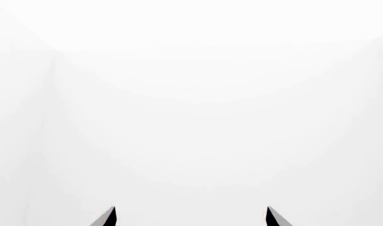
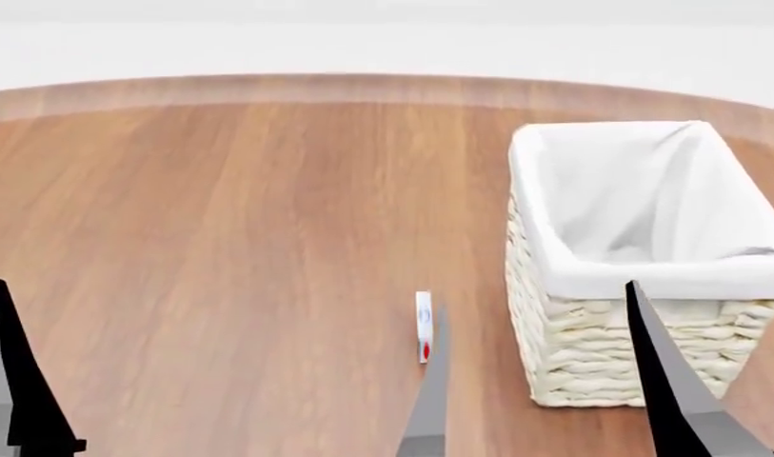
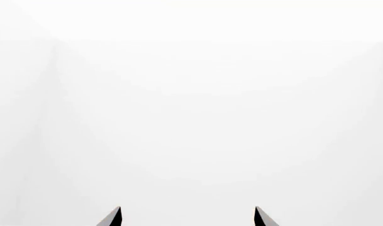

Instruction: Pick up the alphabet soup and the cream cheese box, and put them in the basket.

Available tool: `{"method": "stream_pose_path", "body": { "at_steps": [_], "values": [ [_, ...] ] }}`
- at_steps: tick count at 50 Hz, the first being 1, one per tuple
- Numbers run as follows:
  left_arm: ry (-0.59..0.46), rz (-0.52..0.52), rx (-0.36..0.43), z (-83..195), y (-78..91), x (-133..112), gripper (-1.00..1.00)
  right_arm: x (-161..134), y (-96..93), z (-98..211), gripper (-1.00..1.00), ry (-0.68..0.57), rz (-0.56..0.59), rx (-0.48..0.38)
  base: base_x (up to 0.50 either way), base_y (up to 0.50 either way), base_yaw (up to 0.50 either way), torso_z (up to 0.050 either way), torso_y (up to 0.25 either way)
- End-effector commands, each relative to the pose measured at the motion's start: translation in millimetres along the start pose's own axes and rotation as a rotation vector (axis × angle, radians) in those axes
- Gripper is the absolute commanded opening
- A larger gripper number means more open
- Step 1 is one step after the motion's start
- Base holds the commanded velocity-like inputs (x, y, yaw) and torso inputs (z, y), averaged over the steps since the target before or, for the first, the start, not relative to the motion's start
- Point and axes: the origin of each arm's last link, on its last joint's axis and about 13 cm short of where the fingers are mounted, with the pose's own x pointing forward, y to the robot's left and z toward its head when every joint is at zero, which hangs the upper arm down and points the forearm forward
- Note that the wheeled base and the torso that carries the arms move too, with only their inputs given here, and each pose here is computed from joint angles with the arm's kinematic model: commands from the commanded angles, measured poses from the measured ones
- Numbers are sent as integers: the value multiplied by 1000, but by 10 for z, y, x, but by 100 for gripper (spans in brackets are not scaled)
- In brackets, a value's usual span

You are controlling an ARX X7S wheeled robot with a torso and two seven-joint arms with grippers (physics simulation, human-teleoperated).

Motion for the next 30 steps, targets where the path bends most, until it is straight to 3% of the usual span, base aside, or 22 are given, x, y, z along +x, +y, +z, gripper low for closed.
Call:
{"method": "stream_pose_path", "body": {
  "at_steps": [1, 30],
  "values": [
    [0, 2, 0, -6, 5, -2, 100, 3, 7, -1, 100, 1, 1, 1, 207, 0, 0, 0, 0],
    [9, -2, 9, -33, -1, 3, 100, 18, -2, -33, 100, 7, -3, 3, 207, 0, 0, 0, 0]
  ]
}}
